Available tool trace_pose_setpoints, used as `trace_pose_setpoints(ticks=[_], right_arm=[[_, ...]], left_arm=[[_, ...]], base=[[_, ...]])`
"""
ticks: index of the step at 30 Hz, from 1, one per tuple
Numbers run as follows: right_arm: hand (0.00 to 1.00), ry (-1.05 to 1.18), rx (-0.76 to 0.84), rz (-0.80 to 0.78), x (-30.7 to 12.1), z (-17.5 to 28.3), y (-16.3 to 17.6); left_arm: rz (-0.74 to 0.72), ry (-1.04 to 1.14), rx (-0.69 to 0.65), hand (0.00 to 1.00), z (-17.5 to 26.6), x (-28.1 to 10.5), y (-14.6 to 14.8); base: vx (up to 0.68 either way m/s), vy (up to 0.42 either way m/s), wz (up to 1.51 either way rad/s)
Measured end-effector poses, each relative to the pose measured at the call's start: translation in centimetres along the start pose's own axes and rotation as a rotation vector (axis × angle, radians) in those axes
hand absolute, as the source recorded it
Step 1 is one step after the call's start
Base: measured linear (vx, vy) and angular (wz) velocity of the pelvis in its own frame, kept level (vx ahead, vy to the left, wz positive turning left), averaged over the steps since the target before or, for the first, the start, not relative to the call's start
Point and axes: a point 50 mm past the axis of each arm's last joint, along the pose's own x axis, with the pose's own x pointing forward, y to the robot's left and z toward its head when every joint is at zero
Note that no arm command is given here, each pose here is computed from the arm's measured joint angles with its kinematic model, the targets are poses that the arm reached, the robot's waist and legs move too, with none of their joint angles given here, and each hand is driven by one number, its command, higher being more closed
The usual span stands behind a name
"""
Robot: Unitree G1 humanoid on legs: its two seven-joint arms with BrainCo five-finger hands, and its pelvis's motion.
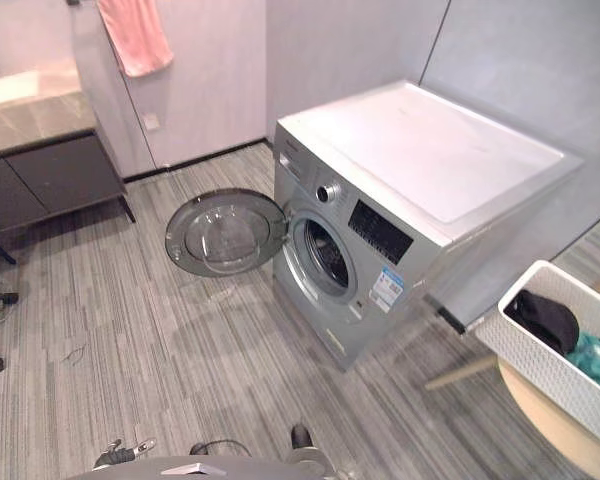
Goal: Pick up the laundry basket with both hands and put the clothes into the washing machine.
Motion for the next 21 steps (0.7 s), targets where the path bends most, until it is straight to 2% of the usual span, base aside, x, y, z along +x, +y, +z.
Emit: trace_pose_setpoints(ticks=[8,11,15,18,21], right_arm=[[0.0,-0.018,-0.026,-0.005,0.2,0.9,-0.1],[0.0,-0.033,-0.056,0.029,0.5,1.6,1.0],[0.0,-0.095,-0.124,0.071,0.8,3.8,2.2],[0.0,-0.057,-0.152,0.087,0.6,2.4,2.6],[0.0,-0.053,-0.135,0.063,0.4,1.8,1.5]], left_arm=[[-0.012,-0.016,-0.005,0.0,0.5,0.1,-0.4],[0.048,0.08,-0.046,0.0,-2.2,-0.4,1.5],[0.072,0.177,-0.086,0.0,-5.1,-1.3,1.7],[0.079,0.145,-0.033,0.0,-4.0,-0.9,2.4],[-0.004,0.069,0.062,0.0,-1.4,-0.2,-0.1]], base=[[-0.06,-0.032,-0.08],[-0.02,0.046,-0.44],[-0.01,0.062,-1.18],[0.04,-0.014,-0.85],[0.0,-0.001,-0.42]])
